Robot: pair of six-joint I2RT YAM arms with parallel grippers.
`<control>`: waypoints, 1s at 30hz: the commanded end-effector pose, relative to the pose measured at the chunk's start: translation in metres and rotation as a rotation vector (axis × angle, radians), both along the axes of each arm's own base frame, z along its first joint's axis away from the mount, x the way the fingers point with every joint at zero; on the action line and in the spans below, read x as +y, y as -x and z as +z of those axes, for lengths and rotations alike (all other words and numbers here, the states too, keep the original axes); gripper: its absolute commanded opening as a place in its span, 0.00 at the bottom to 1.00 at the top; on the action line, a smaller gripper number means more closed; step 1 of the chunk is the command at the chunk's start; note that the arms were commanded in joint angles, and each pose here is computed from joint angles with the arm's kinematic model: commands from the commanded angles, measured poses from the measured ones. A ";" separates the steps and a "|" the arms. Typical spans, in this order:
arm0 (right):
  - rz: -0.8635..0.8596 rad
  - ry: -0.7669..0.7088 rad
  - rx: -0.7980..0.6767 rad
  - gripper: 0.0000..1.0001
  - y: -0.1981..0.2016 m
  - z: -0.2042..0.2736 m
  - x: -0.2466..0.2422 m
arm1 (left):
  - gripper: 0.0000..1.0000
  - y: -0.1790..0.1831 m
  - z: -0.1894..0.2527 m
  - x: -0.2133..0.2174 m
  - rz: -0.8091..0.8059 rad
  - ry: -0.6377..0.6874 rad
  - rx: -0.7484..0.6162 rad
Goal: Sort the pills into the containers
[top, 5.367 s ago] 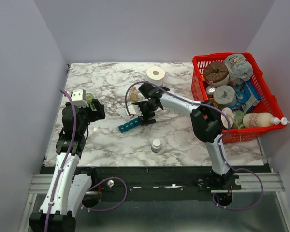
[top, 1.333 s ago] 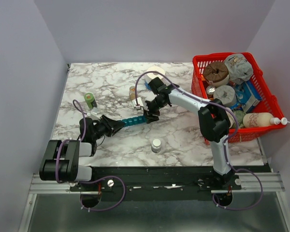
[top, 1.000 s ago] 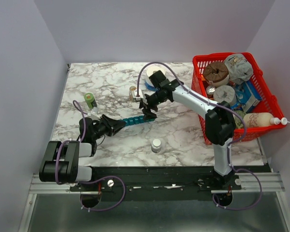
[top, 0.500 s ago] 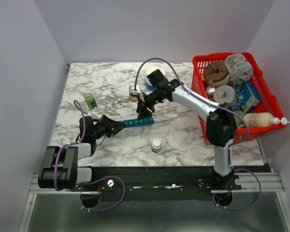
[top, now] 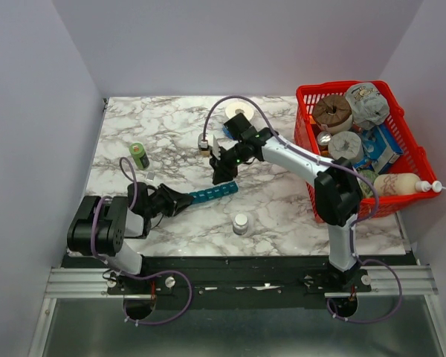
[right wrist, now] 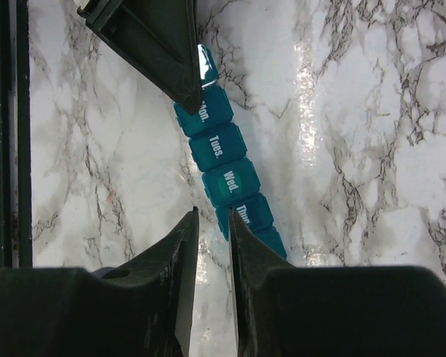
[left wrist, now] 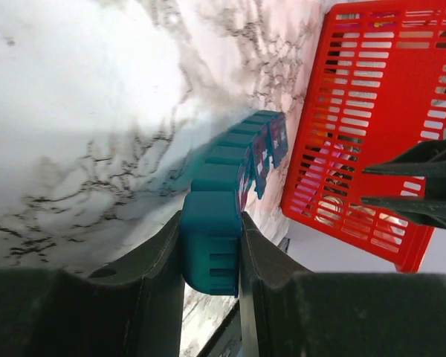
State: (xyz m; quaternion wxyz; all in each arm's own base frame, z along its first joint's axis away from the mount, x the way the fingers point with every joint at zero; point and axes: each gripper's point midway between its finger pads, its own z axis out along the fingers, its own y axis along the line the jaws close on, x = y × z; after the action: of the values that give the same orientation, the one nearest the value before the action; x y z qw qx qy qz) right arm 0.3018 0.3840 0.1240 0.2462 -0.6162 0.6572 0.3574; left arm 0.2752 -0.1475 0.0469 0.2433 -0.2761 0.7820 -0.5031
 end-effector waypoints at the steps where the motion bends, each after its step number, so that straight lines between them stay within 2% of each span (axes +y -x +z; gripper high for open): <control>1: -0.033 0.071 0.040 0.29 0.006 -0.032 0.002 | 0.00 -0.007 -0.004 0.004 0.055 0.038 -0.027; 10: -0.076 0.168 0.034 0.25 0.013 -0.066 0.006 | 0.00 -0.003 -0.022 0.005 0.093 0.078 0.006; 22: -0.124 0.160 -0.004 0.18 -0.001 -0.056 0.015 | 0.00 0.008 -0.040 0.007 0.114 0.074 0.051; 30: -0.111 0.286 0.046 0.17 0.015 -0.104 0.008 | 0.00 0.008 -0.041 0.007 0.114 0.071 0.046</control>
State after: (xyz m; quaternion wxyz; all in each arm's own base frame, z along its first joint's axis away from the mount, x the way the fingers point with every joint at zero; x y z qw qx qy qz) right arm 0.2954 0.3940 0.0524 0.1980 -0.5981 0.7233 0.2828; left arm 0.2683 -0.1512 0.0206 0.2010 -0.3327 0.7467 -0.5397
